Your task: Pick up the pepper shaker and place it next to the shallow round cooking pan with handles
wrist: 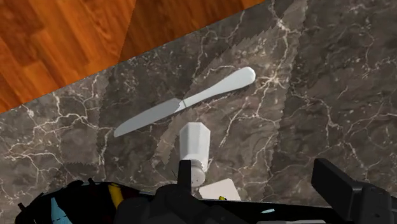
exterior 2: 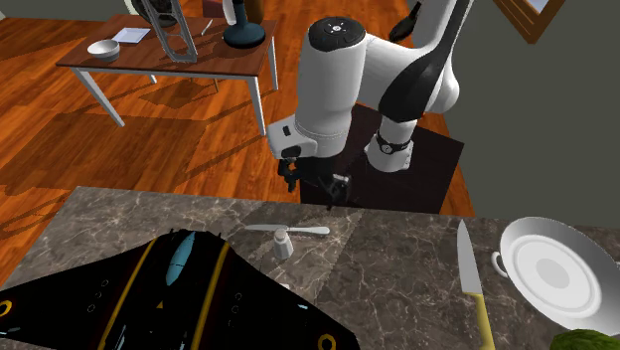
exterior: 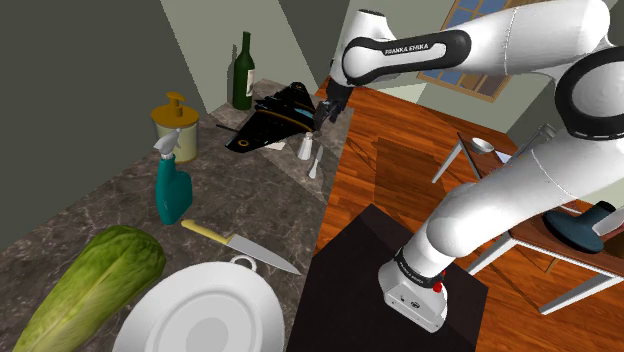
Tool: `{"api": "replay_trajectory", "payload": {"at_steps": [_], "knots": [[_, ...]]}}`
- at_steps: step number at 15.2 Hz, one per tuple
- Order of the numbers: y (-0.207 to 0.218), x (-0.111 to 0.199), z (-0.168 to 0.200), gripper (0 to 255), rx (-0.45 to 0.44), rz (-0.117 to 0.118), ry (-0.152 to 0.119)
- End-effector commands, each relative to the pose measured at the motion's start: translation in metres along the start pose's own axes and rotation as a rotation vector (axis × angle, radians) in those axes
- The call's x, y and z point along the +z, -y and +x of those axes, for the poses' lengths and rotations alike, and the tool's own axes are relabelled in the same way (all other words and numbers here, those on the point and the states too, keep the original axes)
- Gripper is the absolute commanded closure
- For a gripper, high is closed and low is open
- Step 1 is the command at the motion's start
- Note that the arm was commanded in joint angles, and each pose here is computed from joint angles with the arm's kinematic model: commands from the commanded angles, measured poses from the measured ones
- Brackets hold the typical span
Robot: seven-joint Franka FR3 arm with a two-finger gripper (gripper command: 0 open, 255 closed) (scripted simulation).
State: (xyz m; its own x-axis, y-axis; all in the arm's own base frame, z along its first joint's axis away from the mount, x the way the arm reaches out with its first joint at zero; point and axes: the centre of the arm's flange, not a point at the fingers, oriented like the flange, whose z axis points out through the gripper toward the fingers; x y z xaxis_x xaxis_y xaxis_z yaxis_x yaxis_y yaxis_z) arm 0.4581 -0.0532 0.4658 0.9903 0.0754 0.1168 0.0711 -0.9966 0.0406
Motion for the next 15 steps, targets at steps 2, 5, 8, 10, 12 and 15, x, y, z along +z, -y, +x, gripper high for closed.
{"api": "replay_trajectory", "payload": {"at_steps": [2, 5, 8, 10, 12, 15], "knots": [[-0.01, 0.03, 0.024, 0, 0.005, -0.017, -0.014], [-0.021, 0.057, 0.047, 0, 0.011, -0.034, -0.025], [-0.029, 0.08, 0.061, 0, 0.014, -0.044, -0.032], [-0.029, 0.09, 0.062, 0, 0.014, -0.044, -0.032], [-0.03, 0.101, 0.062, 0, 0.014, -0.044, -0.032], [-0.03, 0.115, 0.062, 0, 0.014, -0.044, -0.032]]}}
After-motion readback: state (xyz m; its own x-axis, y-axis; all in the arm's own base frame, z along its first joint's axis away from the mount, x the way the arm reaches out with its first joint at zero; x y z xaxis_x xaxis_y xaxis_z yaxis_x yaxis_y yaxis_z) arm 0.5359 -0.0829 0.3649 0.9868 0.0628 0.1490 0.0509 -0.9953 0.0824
